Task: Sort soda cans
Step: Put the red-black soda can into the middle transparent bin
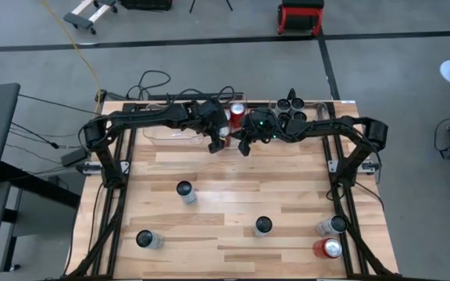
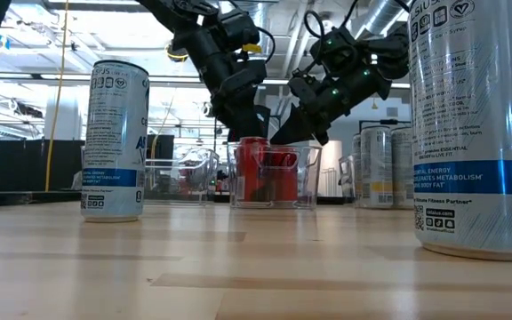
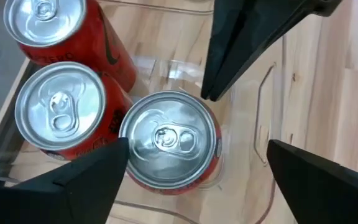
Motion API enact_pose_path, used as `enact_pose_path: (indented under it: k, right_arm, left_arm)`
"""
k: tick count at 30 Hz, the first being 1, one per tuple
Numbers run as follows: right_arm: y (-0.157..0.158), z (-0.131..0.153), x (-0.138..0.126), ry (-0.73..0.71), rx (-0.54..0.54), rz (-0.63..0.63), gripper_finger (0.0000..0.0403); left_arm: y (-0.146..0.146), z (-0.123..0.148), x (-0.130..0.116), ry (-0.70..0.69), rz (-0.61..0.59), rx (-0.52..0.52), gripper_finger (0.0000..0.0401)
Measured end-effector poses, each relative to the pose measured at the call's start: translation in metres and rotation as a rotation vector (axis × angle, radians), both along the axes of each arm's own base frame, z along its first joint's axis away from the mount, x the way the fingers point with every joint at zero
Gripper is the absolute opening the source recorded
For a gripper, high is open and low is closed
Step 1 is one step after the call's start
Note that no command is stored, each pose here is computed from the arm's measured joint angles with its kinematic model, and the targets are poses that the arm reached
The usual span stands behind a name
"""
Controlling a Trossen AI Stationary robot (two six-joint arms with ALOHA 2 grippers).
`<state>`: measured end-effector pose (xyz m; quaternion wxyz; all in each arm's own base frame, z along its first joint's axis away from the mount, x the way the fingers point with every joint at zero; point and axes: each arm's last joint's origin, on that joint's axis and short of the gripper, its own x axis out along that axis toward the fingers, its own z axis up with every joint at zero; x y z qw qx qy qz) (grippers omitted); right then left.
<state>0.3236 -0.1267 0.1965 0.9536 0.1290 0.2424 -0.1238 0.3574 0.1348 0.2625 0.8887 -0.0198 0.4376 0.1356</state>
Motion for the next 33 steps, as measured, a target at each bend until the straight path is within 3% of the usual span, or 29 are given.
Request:
enact_pose_path:
  k: [9, 17, 22, 27, 33]
  right_arm:
    - [0.001, 0.006, -0.002, -0.021, 0.013, -0.012, 0.0005]
    - [0.03, 0.064, -0.022, -0.149, -0.033, 0.045, 0.0005]
    - [0.068, 0.099, -0.055, -0.125, -0.044, 0.109, 0.0004]
    - [0.101, 0.114, -0.094, -0.029, -0.027, 0.16, 0.0006]
    - [0.136, 0.116, -0.126, 0.087, 0.173, 0.254, 0.0046]
  left_arm:
    - [-0.004, 0.013, -0.011, 0.003, 0.024, -0.002, 0.0383]
    - [-0.018, 0.07, -0.044, -0.169, 0.118, 0.001, 0.0383]
    - [-0.047, 0.106, -0.073, -0.272, 0.09, 0.039, 0.0383]
    - [-0.087, 0.123, -0.099, -0.392, 0.038, 0.082, 0.0383]
    - [-0.13, 0.111, -0.114, -0.546, -0.028, 0.017, 0.0383]
